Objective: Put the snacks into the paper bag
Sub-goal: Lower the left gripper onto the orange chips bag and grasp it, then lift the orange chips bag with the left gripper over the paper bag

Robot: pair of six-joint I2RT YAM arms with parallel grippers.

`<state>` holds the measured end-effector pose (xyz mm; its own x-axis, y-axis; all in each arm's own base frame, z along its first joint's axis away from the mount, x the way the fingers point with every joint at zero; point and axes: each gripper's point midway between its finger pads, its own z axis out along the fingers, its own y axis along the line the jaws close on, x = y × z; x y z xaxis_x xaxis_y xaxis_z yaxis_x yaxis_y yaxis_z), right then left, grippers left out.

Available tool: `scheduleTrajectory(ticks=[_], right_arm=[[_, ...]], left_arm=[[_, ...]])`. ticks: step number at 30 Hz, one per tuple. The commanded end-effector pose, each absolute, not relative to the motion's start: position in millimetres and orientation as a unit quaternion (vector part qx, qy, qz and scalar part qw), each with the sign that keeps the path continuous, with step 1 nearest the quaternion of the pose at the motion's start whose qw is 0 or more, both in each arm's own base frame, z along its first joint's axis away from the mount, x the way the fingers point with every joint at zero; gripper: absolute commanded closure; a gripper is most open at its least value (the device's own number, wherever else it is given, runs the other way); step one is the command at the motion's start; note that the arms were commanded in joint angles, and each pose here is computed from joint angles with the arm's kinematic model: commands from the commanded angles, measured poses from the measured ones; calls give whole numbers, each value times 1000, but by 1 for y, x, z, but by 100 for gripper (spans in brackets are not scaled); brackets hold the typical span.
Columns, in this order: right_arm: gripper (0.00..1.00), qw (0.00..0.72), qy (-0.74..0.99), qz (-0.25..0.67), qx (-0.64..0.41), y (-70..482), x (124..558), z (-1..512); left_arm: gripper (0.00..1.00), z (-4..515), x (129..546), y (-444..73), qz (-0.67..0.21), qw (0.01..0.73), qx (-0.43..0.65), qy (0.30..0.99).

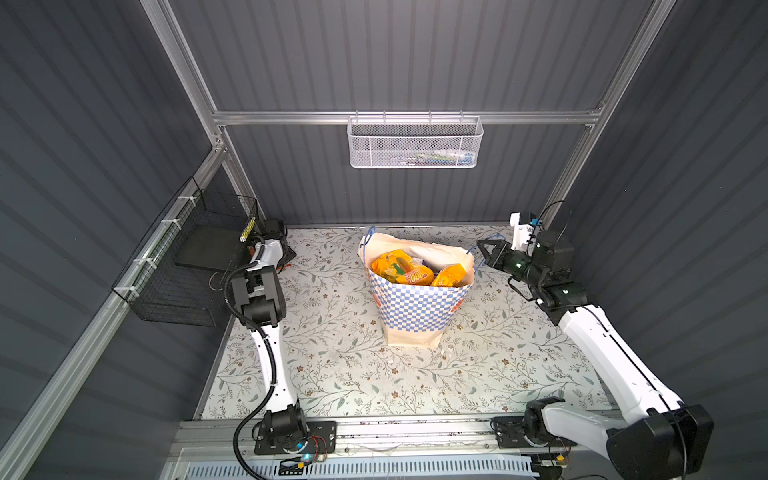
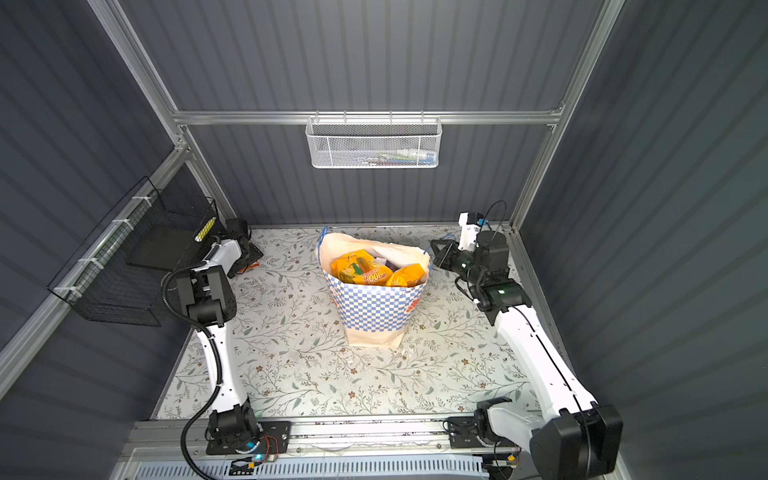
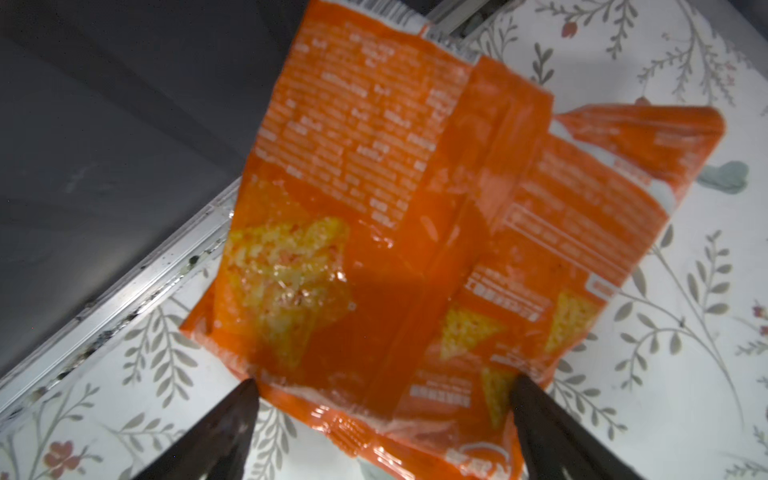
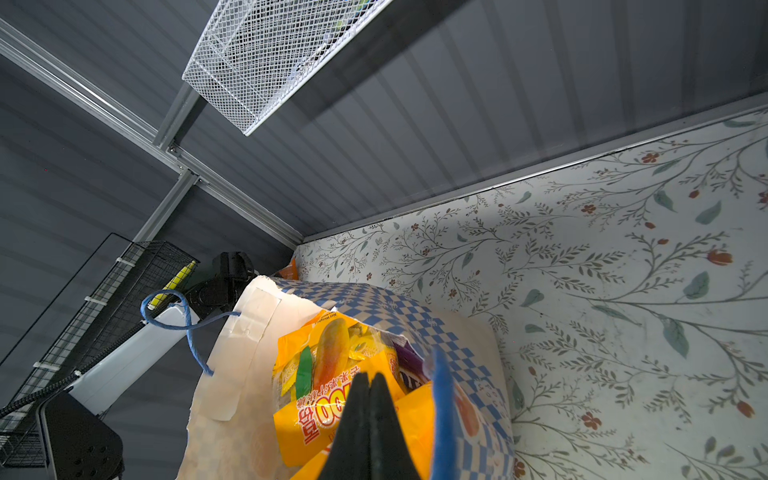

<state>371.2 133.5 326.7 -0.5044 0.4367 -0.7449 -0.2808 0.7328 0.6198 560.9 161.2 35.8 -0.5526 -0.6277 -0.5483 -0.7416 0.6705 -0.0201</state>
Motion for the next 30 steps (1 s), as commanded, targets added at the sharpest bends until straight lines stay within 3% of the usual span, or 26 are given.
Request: scheduleTrajectory(ticks=[1, 9, 19, 30], right_arm=[[100, 516, 770, 373, 44, 132, 373, 341], [100, 518, 766, 378, 46, 130, 369, 345], [100, 519, 764, 380, 51, 127, 368, 346], [100, 535, 750, 386, 41, 126, 357, 364]], left_arm=[[19, 24, 543, 154, 99, 226, -381, 891], [61, 22, 546, 138, 51, 227, -368, 900], [100, 17, 539, 114, -12, 213, -371, 904], [100, 102, 521, 0, -160, 281, -317, 892]])
